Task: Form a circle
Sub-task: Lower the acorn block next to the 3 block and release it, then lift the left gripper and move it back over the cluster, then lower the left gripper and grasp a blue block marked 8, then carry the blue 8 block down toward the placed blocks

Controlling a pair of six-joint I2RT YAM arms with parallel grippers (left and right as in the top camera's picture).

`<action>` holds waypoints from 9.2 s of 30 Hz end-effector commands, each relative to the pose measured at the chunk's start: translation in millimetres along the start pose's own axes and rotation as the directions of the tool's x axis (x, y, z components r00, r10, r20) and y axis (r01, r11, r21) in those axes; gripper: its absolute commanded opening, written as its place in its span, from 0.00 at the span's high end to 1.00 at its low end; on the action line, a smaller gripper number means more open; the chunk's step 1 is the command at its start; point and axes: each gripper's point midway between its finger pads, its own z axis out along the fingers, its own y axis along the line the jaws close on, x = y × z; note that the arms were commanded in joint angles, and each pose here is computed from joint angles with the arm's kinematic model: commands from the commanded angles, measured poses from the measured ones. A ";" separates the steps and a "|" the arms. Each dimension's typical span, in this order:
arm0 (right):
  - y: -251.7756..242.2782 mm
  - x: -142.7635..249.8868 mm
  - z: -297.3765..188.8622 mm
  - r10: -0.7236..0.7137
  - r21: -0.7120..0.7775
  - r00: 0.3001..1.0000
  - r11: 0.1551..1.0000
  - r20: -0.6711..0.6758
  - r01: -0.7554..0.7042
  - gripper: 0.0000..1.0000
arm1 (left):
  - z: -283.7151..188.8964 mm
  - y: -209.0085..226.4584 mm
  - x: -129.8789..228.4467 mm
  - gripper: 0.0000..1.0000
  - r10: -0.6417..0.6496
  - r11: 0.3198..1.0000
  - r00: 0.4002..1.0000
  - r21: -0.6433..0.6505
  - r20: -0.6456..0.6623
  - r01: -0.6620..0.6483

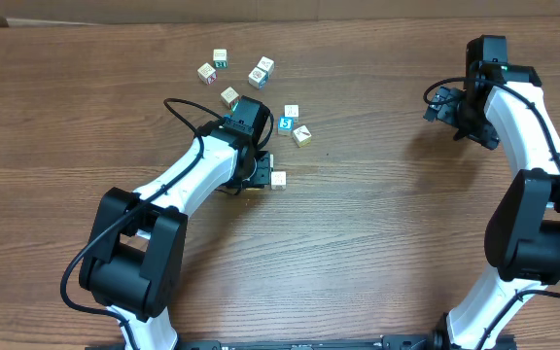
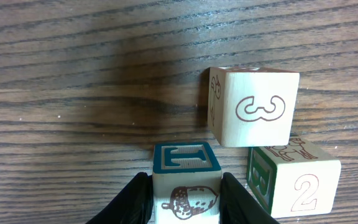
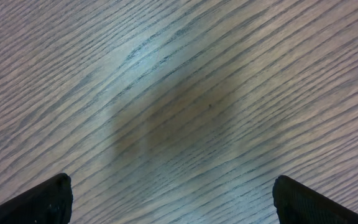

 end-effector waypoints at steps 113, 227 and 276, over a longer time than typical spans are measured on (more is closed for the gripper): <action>0.0 -11.5 -15.1 0.007 -0.009 0.999 1.000 0.048 -0.007 0.00 | -214.9 37.9 -180.9 0.84 -0.053 0.999 0.892 0.023 0.449 0.048; 0.0 -11.5 -15.1 0.007 -0.009 0.999 1.000 0.048 -0.007 0.00 | -225.6 59.5 -115.5 0.91 -0.051 0.997 0.938 -0.040 0.343 0.069; 0.0 -11.5 -15.1 0.007 -0.009 0.999 1.000 0.048 -0.007 0.00 | -230.9 55.0 73.0 0.96 -0.248 0.915 0.950 -0.277 0.190 0.294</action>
